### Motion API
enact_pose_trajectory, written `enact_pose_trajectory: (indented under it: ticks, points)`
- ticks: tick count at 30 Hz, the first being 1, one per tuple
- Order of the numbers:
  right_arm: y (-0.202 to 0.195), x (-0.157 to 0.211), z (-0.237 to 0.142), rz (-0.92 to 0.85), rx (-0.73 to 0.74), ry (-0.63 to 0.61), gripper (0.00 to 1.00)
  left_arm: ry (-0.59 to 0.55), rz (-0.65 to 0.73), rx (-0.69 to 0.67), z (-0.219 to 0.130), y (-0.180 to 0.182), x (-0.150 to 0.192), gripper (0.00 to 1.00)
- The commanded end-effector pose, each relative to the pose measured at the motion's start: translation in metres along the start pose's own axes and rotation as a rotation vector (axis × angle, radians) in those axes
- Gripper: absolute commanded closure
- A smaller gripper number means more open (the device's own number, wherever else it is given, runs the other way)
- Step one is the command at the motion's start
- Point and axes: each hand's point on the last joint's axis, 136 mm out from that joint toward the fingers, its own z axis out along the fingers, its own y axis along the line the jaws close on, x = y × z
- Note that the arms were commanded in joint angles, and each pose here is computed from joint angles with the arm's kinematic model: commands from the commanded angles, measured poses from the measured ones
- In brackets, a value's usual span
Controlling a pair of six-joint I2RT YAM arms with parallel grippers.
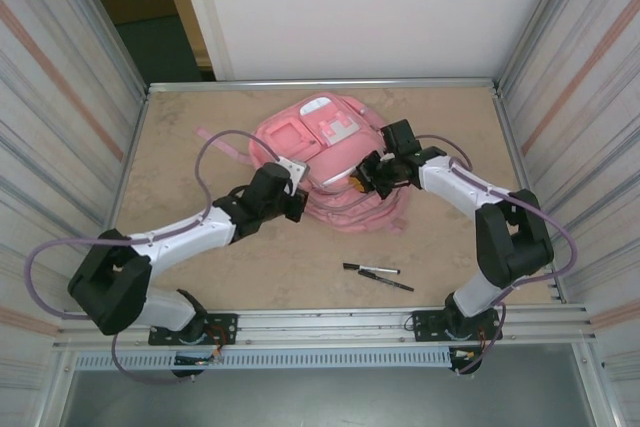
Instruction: Pack the student bag
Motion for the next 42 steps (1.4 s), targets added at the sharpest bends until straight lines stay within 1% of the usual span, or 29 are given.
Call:
enact_pose_trajectory:
  ticks: [1,4,6,7,8,9,10,11,13,16,17,18,19,20,21,23,26,27,28,29,30,31,32,33,37,38,42]
  points:
    - [0.014,-0.003,-0.004,-0.048,-0.036,0.022,0.93,0.058,0.039,-0.125,0.014,0.033,0.010,1.00]
    - [0.013,0.001,-0.001,-0.060,-0.026,0.041,0.89,0.055,0.044,-0.117,0.021,0.030,0.002,1.00]
    - [0.013,0.003,-0.001,-0.060,-0.030,0.053,0.82,0.058,0.042,-0.107,0.019,0.028,-0.001,1.00]
    - [0.014,0.003,-0.003,-0.070,-0.029,0.052,0.76,0.052,0.044,-0.100,0.017,0.026,-0.003,0.95]
    - [0.013,0.002,-0.005,-0.080,-0.022,0.042,0.71,0.042,0.051,-0.095,0.014,0.025,-0.004,0.86]
    - [0.012,0.000,-0.008,-0.106,-0.013,0.028,0.67,0.023,0.067,-0.084,0.010,0.023,-0.008,0.71]
    - [0.012,-0.002,-0.013,-0.137,-0.005,0.007,0.64,0.003,0.087,-0.060,0.005,0.019,-0.011,0.59]
    - [0.011,-0.003,-0.017,-0.155,0.009,-0.012,0.62,-0.014,0.111,-0.034,0.000,0.015,-0.015,0.55]
    - [0.014,-0.005,-0.029,-0.213,0.030,-0.051,0.57,-0.057,0.177,0.026,-0.012,0.002,-0.022,0.51]
    - [0.014,-0.008,-0.048,-0.313,0.068,-0.119,0.50,-0.154,0.346,0.138,-0.024,-0.024,-0.029,0.38]
    - [0.014,-0.010,-0.056,-0.345,0.076,-0.147,0.48,-0.178,0.413,0.181,-0.026,-0.034,-0.029,0.30]
    - [0.014,-0.012,-0.065,-0.374,0.083,-0.176,0.46,-0.180,0.467,0.210,-0.027,-0.043,-0.026,0.16]
    - [0.014,-0.013,-0.072,-0.398,0.090,-0.200,0.40,-0.176,0.510,0.223,-0.027,-0.049,-0.026,0.06]
    - [0.011,-0.017,-0.081,-0.422,0.111,-0.239,0.27,-0.167,0.559,0.229,-0.026,-0.056,-0.026,0.05]
    - [0.009,-0.021,-0.093,-0.449,0.134,-0.290,0.00,-0.164,0.602,0.242,-0.025,-0.063,-0.026,0.04]
    - [-0.001,-0.033,-0.115,-0.458,0.200,-0.393,0.01,-0.179,0.695,0.263,-0.019,-0.076,-0.029,0.06]
    - [-0.028,-0.056,-0.150,-0.383,0.287,-0.532,0.01,-0.208,0.814,0.292,-0.009,-0.094,-0.035,0.10]
    - [-0.038,-0.061,-0.154,-0.348,0.287,-0.537,0.01,-0.214,0.827,0.301,-0.005,-0.098,-0.039,0.15]
    - [-0.044,-0.061,-0.156,-0.328,0.270,-0.513,0.01,-0.216,0.836,0.306,0.000,-0.099,-0.041,0.21]
    - [-0.052,-0.064,-0.157,-0.286,0.231,-0.478,0.01,-0.222,0.848,0.312,0.005,-0.102,-0.044,0.27]
    - [-0.055,-0.065,-0.156,-0.248,0.165,-0.436,0.01,-0.218,0.854,0.317,0.012,-0.103,-0.045,0.35]
    - [-0.055,-0.064,-0.153,-0.228,0.098,-0.394,0.01,-0.214,0.857,0.318,0.017,-0.103,-0.046,0.40]
    - [-0.054,-0.064,-0.152,-0.210,0.036,-0.365,0.01,-0.206,0.856,0.308,0.025,-0.102,-0.047,0.42]
    - [-0.055,-0.064,-0.153,-0.205,0.016,-0.362,0.01,-0.197,0.856,0.296,0.032,-0.101,-0.048,0.44]
    - [-0.058,-0.062,-0.158,-0.246,0.027,-0.396,0.01,-0.174,0.867,0.206,0.058,-0.088,-0.050,0.53]
    - [-0.060,-0.062,-0.160,-0.249,0.035,-0.400,0.01,-0.162,0.868,0.179,0.064,-0.084,-0.050,0.57]
    - [-0.064,-0.064,-0.161,-0.256,0.047,-0.422,0.00,-0.138,0.870,0.103,0.080,-0.072,-0.055,0.65]
